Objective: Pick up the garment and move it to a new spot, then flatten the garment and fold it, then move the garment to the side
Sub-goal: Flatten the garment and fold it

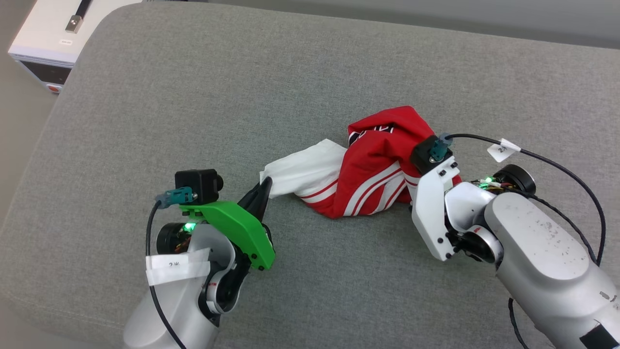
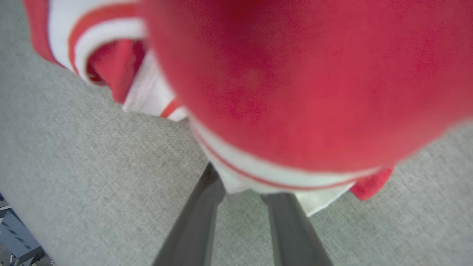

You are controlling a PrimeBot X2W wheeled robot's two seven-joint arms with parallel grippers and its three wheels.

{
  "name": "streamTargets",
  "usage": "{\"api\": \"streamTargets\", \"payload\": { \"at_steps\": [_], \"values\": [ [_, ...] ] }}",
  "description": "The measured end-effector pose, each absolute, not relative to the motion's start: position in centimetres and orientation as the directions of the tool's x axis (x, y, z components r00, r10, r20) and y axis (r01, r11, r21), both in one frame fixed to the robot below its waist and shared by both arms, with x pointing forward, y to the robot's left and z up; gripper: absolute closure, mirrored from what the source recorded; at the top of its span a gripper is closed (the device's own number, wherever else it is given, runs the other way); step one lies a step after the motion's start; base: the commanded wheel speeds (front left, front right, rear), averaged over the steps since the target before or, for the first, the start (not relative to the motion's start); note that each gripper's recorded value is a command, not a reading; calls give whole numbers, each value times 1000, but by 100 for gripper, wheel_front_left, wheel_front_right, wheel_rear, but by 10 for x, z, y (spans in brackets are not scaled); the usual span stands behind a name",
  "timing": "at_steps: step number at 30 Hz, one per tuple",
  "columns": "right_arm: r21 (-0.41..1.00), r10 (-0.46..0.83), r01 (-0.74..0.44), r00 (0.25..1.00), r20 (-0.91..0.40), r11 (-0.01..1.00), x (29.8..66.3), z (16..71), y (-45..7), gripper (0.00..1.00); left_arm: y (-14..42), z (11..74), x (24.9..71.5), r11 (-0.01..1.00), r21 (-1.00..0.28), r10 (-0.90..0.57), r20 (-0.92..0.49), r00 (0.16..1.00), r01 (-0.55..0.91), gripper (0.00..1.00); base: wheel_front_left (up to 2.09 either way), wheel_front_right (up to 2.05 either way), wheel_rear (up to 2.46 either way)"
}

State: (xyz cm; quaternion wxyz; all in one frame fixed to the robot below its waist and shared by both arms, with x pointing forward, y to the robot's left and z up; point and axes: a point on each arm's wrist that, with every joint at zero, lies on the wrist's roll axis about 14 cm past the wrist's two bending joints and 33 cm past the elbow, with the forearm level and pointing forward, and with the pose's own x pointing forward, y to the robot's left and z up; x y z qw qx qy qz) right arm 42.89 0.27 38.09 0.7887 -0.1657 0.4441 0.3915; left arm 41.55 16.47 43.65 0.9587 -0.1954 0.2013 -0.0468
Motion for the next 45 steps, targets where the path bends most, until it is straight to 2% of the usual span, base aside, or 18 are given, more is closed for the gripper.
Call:
{"api": "streamTargets", "payload": {
  "at_steps": [8,14,18,23,27,30,34,38,39,40,43,44,45],
  "values": [
    [91,487,-725,360,-796,683,436,393,-19,100,172,444,416,925,-380,-152,-347,926,10,100,0,0,0],
    [40,429,-631,479,-766,775,447,410,-78,100,181,454,418,932,-363,-123,-321,939,-2,100,0,0,0],
    [-4,355,-536,565,-745,844,450,423,-128,100,180,459,416,934,-358,-125,-310,942,6,100,0,0,0],
    [-121,170,-370,662,-730,921,450,439,-213,100,175,467,416,931,-363,-136,-286,948,24,100,0,0,0],
    [-185,28,-237,683,-730,954,439,445,-269,100,170,468,415,931,-363,-149,-283,947,38,100,0,0,0],
    [-228,-55,-175,669,-741,958,429,443,-295,100,168,467,416,931,-362,-158,-287,945,46,100,0,0,0],
    [-193,-48,-152,654,-755,970,421,433,-291,100,168,459,415,932,-360,-163,-322,933,38,100,0,0,0],
    [-154,-26,-141,651,-759,978,419,428,-281,100,163,434,404,935,-353,-184,-417,890,28,100,0,0,0],
    [-143,-19,-137,654,-756,980,419,428,-279,66,161,430,401,936,-352,-189,-433,881,28,100,0,0,0],
    [-139,-13,-137,663,-749,981,420,428,-276,0,161,425,398,936,-351,-192,-449,873,26,100,0,0,0],
    [-131,-4,-129,697,-717,983,425,434,-271,0,162,420,394,938,-345,-189,-465,865,20,100,0,0,0],
    [-122,6,-128,715,-699,984,427,437,-268,0,161,419,393,939,-343,-190,-467,864,21,63,0,0,0],
    [-115,17,-129,735,-678,985,429,442,-264,0,161,419,392,941,-337,-190,-467,864,24,0,0,0,0]
  ]
}}
